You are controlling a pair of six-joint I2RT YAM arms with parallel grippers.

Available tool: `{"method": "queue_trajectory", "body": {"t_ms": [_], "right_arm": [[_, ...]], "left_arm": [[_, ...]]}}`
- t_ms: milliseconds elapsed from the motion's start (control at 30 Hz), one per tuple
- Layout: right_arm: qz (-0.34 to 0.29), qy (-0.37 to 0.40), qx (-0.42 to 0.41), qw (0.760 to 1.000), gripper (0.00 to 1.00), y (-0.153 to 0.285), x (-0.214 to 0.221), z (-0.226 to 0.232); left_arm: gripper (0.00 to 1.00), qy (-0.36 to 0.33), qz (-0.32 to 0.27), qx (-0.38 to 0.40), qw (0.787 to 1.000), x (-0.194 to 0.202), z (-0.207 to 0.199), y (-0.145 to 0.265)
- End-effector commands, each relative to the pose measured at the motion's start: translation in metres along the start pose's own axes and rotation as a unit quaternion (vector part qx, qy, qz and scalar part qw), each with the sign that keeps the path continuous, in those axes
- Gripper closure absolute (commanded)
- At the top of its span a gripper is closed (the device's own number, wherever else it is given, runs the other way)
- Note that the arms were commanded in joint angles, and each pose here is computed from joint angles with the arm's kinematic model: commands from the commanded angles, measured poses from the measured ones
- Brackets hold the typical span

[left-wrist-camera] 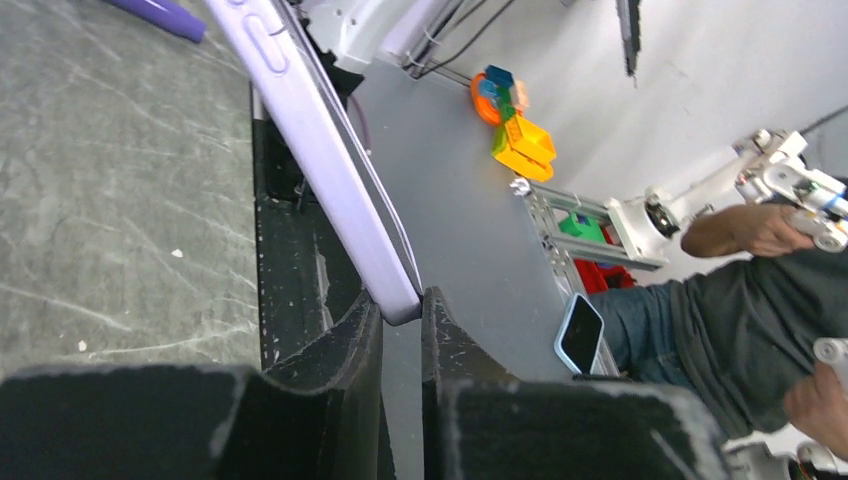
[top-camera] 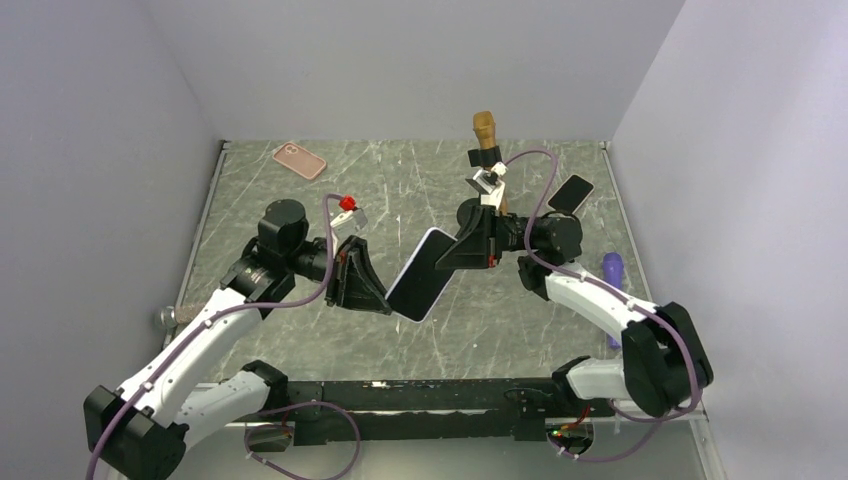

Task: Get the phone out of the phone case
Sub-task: Remove the phone case from the phone.

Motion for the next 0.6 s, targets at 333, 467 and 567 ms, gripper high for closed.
{"method": "queue_trajectory", "body": {"t_ms": [333,467,567], "right_arm": [[0.044,0.034,-0.104,0.993,1.00,-0.008,0.004,0.070],[0.048,0.043,-0.115,0.991,1.00,-0.010,0.007,0.080],[0.042,0.044,-0.117,0.991,1.00,-0.009,0.007,0.081]], "left_arm": [[1.00,-0.104,0.015,-0.020,0.994,-0.010,0.041,-0.005],[1.00,-0.056,0.017,-0.075,0.995,-0.009,0.067,-0.001],[1.00,-0.018,0.006,-0.118,0.993,-0.008,0.083,0.005]]}}
Point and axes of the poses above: each gripper's point midway between its finger pads, its own y axis back along the fingers, its own z axis along the line the jaws close on, x = y × z, the point moved 7 cm from there along y, back along the fingers, and after that the axes turned 12 degrees about -y, right-handed, at the moved point
